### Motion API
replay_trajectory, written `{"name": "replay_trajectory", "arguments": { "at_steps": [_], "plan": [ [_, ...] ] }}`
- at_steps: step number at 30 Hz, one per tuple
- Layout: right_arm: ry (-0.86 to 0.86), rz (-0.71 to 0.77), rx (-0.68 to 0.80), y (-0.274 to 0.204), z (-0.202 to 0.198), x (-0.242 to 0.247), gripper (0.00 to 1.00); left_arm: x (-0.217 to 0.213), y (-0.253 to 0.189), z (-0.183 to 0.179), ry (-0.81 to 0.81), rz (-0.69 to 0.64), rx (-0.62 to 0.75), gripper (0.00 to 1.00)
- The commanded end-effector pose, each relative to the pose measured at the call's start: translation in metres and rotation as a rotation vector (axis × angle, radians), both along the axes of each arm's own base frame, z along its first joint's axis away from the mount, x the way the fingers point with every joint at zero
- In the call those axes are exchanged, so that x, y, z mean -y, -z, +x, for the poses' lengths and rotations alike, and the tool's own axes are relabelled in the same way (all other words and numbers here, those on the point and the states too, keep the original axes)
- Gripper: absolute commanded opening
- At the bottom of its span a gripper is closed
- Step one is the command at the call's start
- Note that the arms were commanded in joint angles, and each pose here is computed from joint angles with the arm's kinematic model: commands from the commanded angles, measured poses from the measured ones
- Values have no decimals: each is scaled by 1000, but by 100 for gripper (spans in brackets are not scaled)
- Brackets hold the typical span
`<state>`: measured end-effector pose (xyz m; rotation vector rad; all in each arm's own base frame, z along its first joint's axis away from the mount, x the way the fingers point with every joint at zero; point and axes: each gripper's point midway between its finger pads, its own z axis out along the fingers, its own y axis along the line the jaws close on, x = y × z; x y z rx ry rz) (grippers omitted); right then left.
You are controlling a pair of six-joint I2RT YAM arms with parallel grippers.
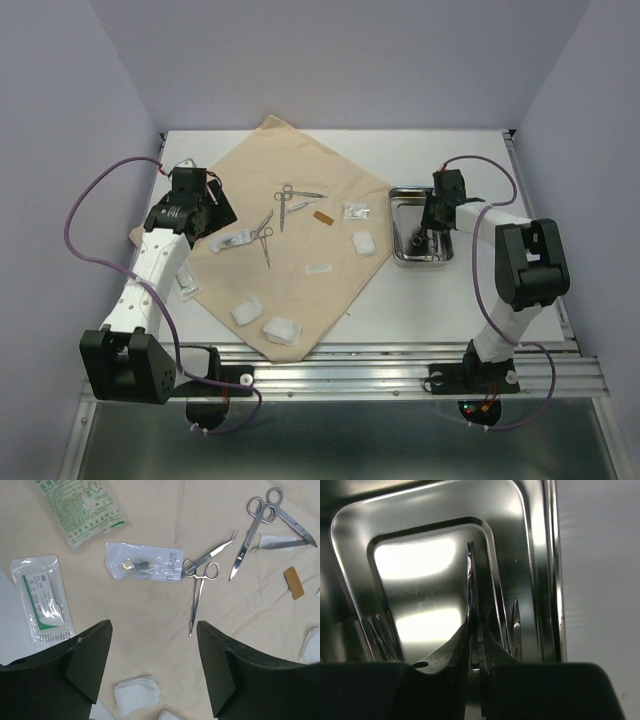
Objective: Prepare the surgical pack
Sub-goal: Place the medical item in the container.
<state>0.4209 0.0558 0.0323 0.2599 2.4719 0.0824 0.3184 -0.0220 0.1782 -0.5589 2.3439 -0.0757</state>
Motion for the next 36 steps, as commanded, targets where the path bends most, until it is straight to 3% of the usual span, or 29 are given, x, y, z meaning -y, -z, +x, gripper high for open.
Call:
{"name": "replay_trajectory", "arguments": {
  "at_steps": [1,11,14,16,17,20,25,29,36],
  "plan": [
    [-56,35,-36,-4,-22,-10,11,0,0,3,6,2,10,80],
    [-66,33,-51,-12,-43,-14,12,3,0,8,24,-7,17,80],
    [-65,22,-4,-34,-37,-15,16,6,1,9,30,-13,15,80],
    [-72,17,34,-51,-32,-18,24,8,2,10,37,-15,16,80],
    [-83,12,70,-66,-30,-22,40,13,4,12,54,-24,17,80],
    [-99,14,136,-98,-21,-36,48,29,12,17,87,-36,3,80],
    [-132,20,187,-123,-16,-65,49,60,40,21,137,3,-79,79],
    [-160,27,175,-117,-24,-86,48,73,71,14,146,24,-140,70],
    [-172,25,138,-100,-35,-92,49,83,114,-1,157,14,-228,74]
  ]
}}
